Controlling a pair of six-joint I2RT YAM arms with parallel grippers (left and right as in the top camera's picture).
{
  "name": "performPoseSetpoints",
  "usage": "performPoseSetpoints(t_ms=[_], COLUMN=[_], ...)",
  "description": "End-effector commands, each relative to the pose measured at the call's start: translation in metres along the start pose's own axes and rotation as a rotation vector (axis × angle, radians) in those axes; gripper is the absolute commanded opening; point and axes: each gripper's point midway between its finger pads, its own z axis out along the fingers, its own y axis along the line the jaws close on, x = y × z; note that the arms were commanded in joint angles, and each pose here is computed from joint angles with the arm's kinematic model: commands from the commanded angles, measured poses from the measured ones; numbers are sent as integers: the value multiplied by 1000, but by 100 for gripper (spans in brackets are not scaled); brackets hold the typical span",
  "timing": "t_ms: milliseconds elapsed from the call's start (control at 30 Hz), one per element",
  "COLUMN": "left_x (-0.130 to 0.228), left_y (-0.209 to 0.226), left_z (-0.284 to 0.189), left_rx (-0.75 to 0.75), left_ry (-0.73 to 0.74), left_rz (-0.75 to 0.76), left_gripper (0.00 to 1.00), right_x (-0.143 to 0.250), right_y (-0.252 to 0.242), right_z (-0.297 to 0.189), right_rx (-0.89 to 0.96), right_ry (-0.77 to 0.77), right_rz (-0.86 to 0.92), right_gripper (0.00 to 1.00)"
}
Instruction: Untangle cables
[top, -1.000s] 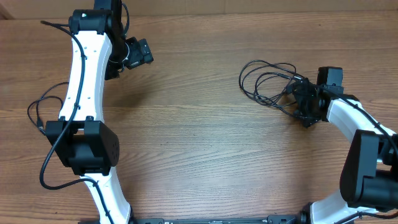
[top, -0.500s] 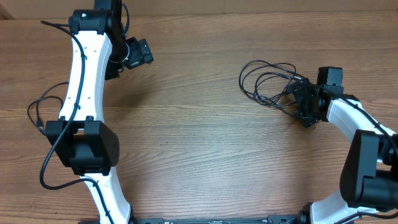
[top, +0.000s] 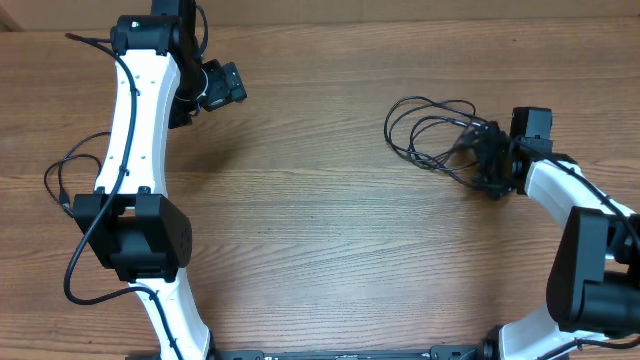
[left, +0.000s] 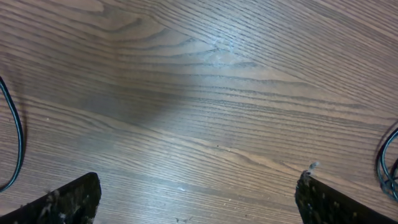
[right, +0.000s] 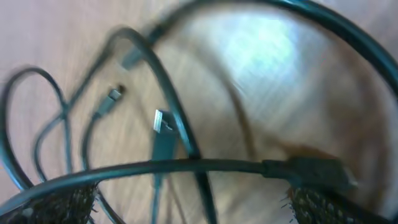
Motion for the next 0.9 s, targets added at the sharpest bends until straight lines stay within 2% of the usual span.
performPoseSetpoints(t_ms=[0,133,333,367,433,467,500,633,867], left_x=[0,0,0,0,0,0,0,0,0], left_y=[-1,-1,-1,-1,-1,-1,-1,-1,-1], left_z=[3,3,3,3,3,3,3,3,3], left_rx=[4,4,4,4,4,4,4,4,4], left_ry=[9,9,9,9,9,9,9,9,9], left_rz=[-8,-8,-8,-8,-8,-8,-8,-8,-8], left_gripper=[100,100,100,100,100,99,100,100,99], right_x=[17,56,67,67,71,72,74,82,91], right_y=[-39,-27,-30,-31,-36,-37,-38,-26,25], right_z=[26,20,17,16,15,15,13,-3,-49], right_rx=[89,8,15,15,18,23,18,-27,-215], right_ry=[47,266,322,324,340,346,359,449,567], right_rz=[18,44,50,31,-57,-70,-85,-93,-252], right_gripper=[100,100,98,90,61,38,5,4,5])
